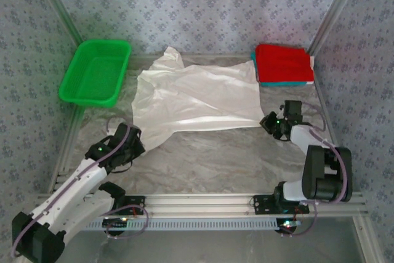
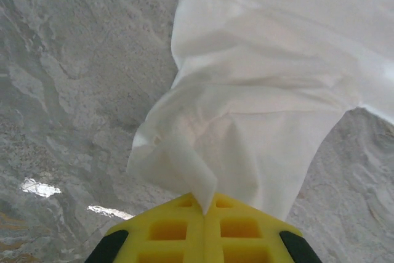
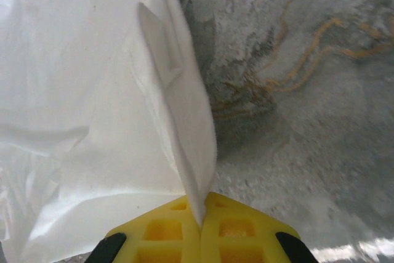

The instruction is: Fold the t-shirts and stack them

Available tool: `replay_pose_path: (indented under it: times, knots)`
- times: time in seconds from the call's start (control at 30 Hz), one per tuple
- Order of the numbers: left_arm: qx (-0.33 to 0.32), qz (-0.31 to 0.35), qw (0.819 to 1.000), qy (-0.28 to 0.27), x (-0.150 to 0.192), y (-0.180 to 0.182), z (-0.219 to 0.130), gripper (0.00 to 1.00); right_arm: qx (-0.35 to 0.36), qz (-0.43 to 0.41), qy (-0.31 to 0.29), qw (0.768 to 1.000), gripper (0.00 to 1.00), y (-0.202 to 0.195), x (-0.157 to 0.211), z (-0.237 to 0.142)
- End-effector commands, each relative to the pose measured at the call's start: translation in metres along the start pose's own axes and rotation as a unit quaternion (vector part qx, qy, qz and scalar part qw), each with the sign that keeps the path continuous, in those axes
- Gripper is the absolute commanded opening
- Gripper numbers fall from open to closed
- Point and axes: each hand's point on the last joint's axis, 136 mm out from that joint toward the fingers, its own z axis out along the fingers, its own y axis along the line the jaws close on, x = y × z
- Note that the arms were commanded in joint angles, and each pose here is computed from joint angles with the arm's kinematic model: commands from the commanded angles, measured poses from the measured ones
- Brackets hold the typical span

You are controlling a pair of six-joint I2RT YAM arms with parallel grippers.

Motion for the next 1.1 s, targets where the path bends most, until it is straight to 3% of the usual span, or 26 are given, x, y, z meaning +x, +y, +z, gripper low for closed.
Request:
replay_pose_path:
  times: [0.0, 0.17, 0.4, 0.6, 0.77, 0.9, 1.07]
  knots:
    - [-0.008, 0.016, 1.0, -0.007, -0.007, 0.001, -0.014, 0.0, 0.029, 0.014, 0.021, 0.999, 0.0, -0.016, 0.02, -0.012]
    - [0.013, 0.04, 0.999, 0.034, 0.009, -0.01, -0.019, 0.0, 0.059, 0.04, 0.055, 0.996, 0.0, -0.037, 0.051, -0.022]
    - [-0.019, 0.096, 0.995, -0.036, -0.002, -0.006, -0.074, 0.0, 0.071, 0.059, 0.058, 0.994, 0.0, -0.038, 0.068, -0.052]
    - [-0.038, 0.142, 0.988, -0.052, -0.007, -0.008, -0.09, 0.0, 0.087, 0.053, 0.063, 0.993, 0.0, -0.035, 0.07, -0.069]
    - [-0.011, 0.182, 0.978, -0.104, -0.034, -0.038, -0.102, 0.0, 0.07, 0.038, 0.049, 0.996, 0.0, -0.018, 0.051, -0.067]
    - [0.013, 0.203, 0.977, -0.062, -0.055, -0.071, -0.093, 0.0, 0.065, 0.019, 0.039, 0.997, 0.0, 0.0, 0.032, -0.068]
    - [0.018, 0.238, 0.97, -0.047, -0.09, -0.098, -0.082, 0.0, 0.074, -0.012, 0.055, 0.996, 0.0, 0.009, 0.016, -0.061]
